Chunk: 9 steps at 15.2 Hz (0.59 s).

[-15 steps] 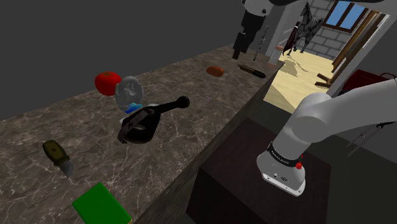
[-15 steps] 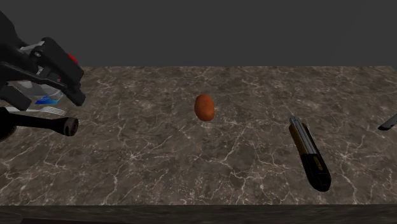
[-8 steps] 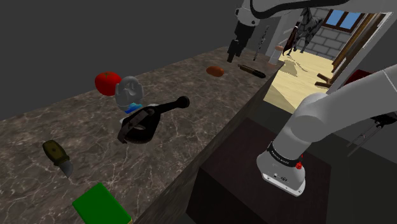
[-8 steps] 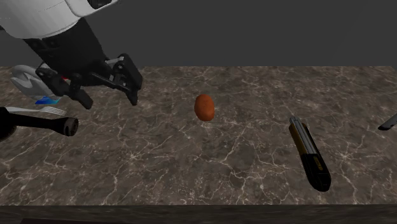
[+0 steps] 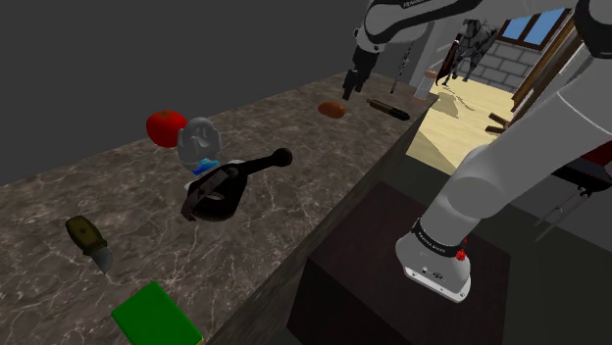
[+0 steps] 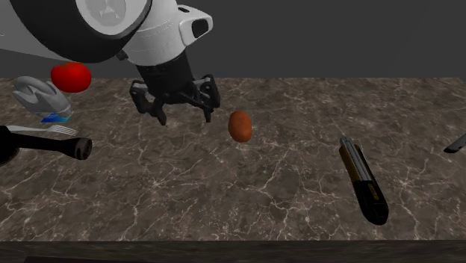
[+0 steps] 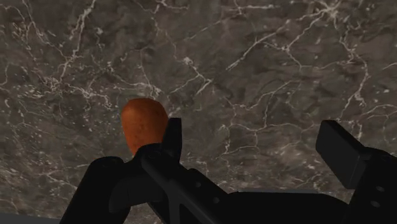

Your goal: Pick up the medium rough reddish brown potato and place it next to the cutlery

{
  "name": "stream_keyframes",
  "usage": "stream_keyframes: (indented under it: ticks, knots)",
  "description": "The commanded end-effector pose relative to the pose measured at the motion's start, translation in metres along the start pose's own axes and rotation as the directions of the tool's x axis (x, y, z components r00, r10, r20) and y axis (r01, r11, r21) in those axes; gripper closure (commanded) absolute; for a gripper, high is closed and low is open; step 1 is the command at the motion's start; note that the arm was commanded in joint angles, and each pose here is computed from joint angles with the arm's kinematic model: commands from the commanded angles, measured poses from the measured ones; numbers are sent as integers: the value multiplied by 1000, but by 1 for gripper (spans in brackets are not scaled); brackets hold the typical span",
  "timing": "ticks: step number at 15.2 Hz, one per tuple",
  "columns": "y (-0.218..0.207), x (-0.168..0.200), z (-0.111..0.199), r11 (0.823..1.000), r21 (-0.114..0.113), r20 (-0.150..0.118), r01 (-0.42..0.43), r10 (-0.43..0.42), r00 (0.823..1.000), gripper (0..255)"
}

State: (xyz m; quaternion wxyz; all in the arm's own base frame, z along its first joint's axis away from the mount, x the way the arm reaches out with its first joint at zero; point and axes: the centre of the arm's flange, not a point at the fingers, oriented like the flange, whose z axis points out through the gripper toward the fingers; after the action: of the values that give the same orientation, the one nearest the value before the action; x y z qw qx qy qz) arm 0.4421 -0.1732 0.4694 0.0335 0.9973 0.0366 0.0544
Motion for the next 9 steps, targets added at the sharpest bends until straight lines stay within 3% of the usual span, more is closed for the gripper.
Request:
stream_keyframes:
  ticks: [1, 9]
  knots:
    - [16, 9, 18, 1000, 0, -3, -1, 1, 1000, 0]
    - [88, 52, 83, 1000, 5, -12, -7, 7, 1000, 0]
